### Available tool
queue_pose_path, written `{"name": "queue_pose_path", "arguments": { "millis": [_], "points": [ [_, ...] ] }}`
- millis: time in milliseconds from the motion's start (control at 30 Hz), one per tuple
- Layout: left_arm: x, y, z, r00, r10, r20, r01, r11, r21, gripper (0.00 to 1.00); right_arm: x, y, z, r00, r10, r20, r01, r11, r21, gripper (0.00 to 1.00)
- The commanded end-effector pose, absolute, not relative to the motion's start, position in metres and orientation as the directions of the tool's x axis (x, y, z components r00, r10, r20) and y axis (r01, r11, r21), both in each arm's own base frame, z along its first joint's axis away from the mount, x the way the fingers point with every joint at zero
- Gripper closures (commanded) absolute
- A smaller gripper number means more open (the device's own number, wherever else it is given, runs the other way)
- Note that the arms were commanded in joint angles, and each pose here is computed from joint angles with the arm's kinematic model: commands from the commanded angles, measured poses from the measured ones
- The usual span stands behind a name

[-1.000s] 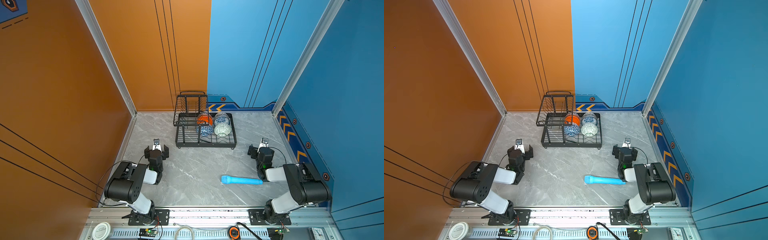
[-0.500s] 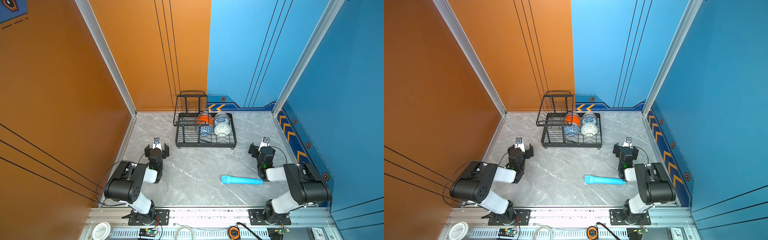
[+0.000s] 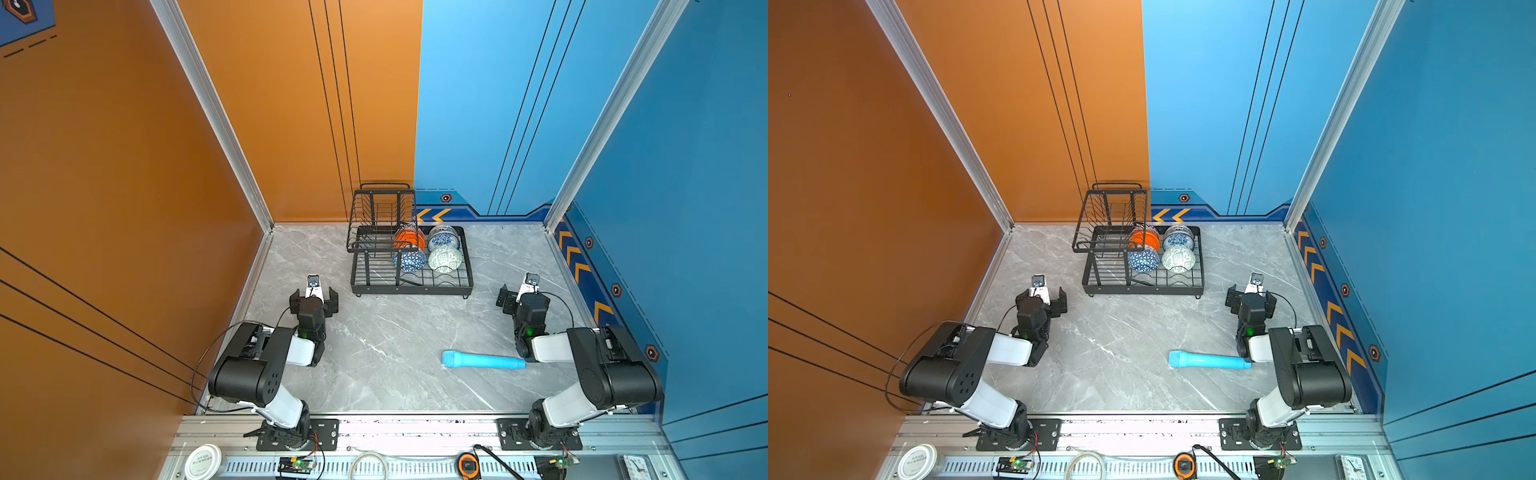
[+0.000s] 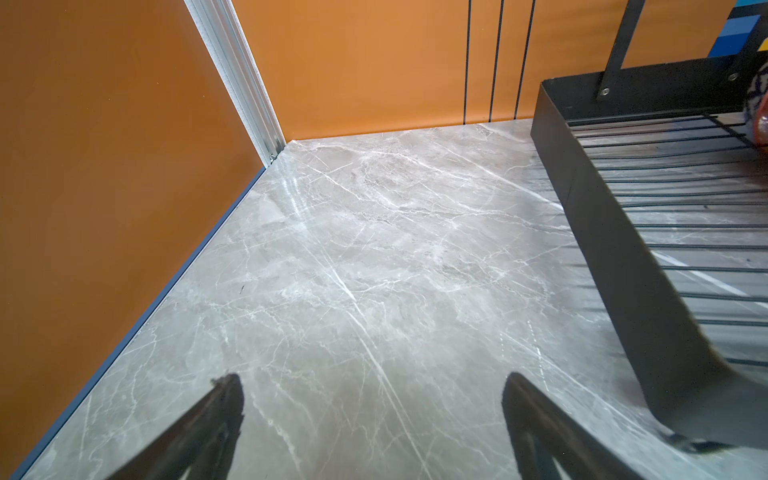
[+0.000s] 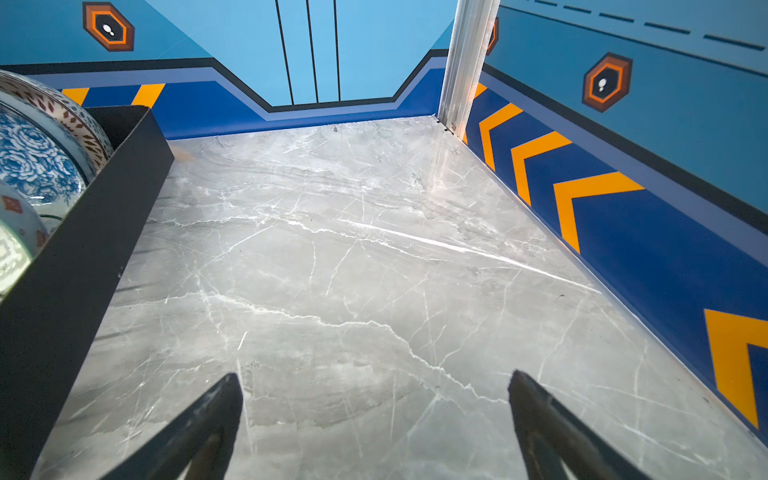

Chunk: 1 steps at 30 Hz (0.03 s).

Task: Load the bowls into the dish rack

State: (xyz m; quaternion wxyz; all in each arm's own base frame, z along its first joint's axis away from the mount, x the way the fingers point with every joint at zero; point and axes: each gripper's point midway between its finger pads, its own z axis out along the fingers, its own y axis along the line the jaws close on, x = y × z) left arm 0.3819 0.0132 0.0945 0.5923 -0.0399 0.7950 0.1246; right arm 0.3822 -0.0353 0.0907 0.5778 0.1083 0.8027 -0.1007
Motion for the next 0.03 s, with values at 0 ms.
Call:
{"name": "queue_pose_path", "arguments": {
  "millis": [0],
  "points": [
    [0.3861, 0.0136, 0.0977, -0.291, 0.085, -0.953, -0.204, 0.968, 0.149, 0.02, 0.387, -0.0301, 0.0962, -0.3, 0.047, -0.953, 0.267, 0.963, -0.037, 0.0]
  ]
}}
